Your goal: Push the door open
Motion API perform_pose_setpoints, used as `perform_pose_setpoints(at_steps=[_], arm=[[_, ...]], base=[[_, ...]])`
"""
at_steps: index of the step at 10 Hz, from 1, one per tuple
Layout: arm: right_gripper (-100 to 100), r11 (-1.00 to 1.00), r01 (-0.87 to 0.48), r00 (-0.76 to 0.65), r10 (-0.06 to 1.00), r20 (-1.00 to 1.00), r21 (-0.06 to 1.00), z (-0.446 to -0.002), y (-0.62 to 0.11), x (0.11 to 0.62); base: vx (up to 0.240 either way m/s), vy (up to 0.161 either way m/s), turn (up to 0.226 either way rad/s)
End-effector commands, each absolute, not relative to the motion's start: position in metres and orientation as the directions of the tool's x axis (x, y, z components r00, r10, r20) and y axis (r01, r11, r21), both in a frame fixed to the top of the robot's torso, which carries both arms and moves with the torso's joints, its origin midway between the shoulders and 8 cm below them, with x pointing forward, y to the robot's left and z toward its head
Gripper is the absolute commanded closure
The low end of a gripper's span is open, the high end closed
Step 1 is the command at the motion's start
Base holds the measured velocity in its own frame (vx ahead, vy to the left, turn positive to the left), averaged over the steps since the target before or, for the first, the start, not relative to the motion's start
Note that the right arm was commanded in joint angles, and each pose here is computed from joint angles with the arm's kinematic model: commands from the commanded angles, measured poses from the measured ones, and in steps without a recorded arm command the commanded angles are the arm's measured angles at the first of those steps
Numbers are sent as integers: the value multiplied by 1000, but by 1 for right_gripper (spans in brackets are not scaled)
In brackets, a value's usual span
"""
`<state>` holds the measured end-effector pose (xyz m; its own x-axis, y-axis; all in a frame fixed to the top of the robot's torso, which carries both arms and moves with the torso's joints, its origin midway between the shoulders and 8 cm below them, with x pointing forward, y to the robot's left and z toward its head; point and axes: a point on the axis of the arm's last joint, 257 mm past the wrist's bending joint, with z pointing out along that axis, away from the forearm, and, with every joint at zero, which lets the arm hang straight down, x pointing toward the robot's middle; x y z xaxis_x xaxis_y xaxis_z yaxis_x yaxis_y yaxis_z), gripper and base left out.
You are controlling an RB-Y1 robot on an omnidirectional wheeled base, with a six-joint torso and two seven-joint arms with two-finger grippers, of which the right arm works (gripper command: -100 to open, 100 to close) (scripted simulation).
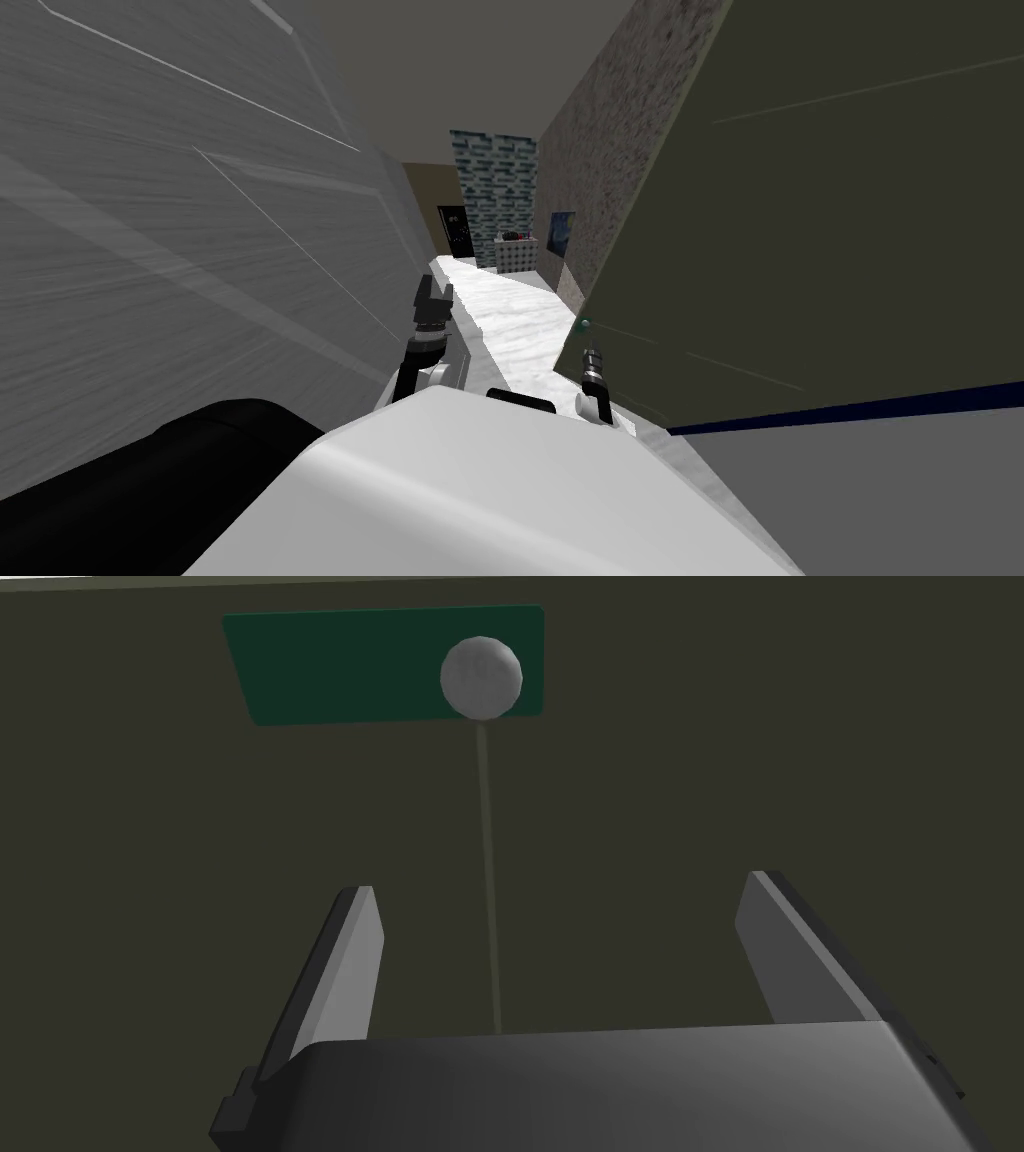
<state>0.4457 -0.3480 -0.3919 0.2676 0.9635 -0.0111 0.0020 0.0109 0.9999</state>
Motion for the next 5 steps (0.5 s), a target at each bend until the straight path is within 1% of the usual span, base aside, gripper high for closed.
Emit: perform_pose_setpoints(at_steps=[1,3,5], arm=[[-100,16,-1,271,962,-15,1000,-391,-351,445],[-100,20,-5,277,961,-18,1000,-390,-355,443],[-100,21,-9,285,958,-17,1000,-390,-357,441]], base=[[198,-44,28],[213,-69,31],[250,-80,37]])
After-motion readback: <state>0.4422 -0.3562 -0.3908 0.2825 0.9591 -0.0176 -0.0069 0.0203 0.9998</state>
